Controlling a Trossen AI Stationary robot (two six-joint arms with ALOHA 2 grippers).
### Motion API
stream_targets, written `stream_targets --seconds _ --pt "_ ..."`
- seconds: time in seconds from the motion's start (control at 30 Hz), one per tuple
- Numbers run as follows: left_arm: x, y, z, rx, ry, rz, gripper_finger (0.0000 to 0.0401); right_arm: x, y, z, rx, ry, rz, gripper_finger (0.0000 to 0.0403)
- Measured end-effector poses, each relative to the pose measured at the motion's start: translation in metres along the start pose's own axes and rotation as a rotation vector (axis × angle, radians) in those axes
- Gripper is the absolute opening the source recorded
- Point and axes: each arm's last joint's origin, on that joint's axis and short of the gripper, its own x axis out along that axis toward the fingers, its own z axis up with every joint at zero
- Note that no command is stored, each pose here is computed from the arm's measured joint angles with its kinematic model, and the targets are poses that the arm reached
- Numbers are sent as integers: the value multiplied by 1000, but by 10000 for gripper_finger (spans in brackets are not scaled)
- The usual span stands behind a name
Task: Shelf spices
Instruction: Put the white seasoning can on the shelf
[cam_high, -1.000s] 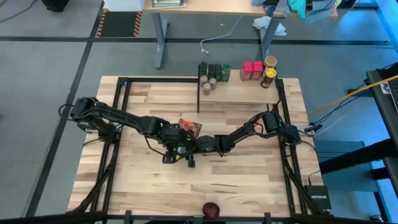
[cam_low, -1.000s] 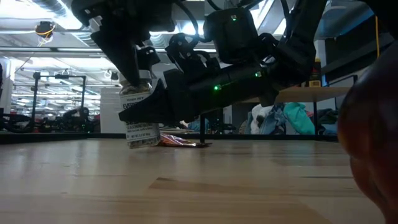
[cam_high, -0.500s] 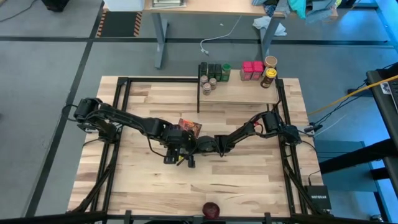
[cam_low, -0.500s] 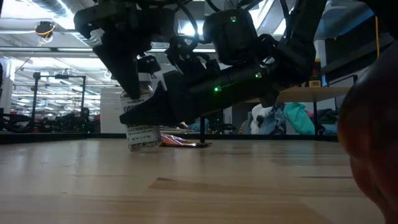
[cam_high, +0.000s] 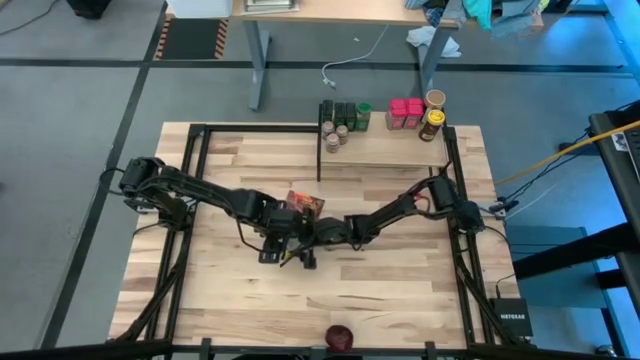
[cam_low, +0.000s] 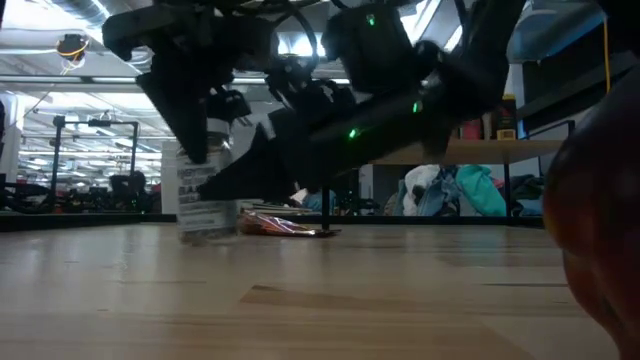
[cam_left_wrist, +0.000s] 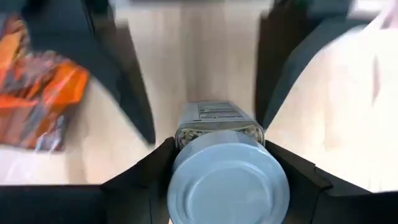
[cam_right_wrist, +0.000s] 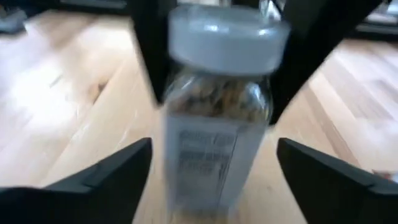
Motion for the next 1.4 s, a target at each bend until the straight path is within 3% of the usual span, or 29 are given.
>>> stream_targets --seconds 0.17,0.33,0.5,0.73,1.03,1.23,1.4 --pt "-23 -1 5 11 -26 32 191 -26 7 27 -64 154 35 394" --pt "-60 1 13 6 -93 65 191 -57 26 56 -103 221 43 386" --pt "-99 6 21 -10 -122 141 191 -87 48 74 -163 235 -53 381" --pt "-149 26 38 -17 -261 167 191 -121 64 54 -187 189 -173 381" --pt "-198 93 77 -49 -411 222 191 -148 79 14 -100 -39 -109 381" --pt "-199 142 113 -35 -460 281 191 -151 81 12 -58 -53 -96 381" --pt "-167 174 131 5 -464 319 191 -151 83 8 -15 -25 -75 381"
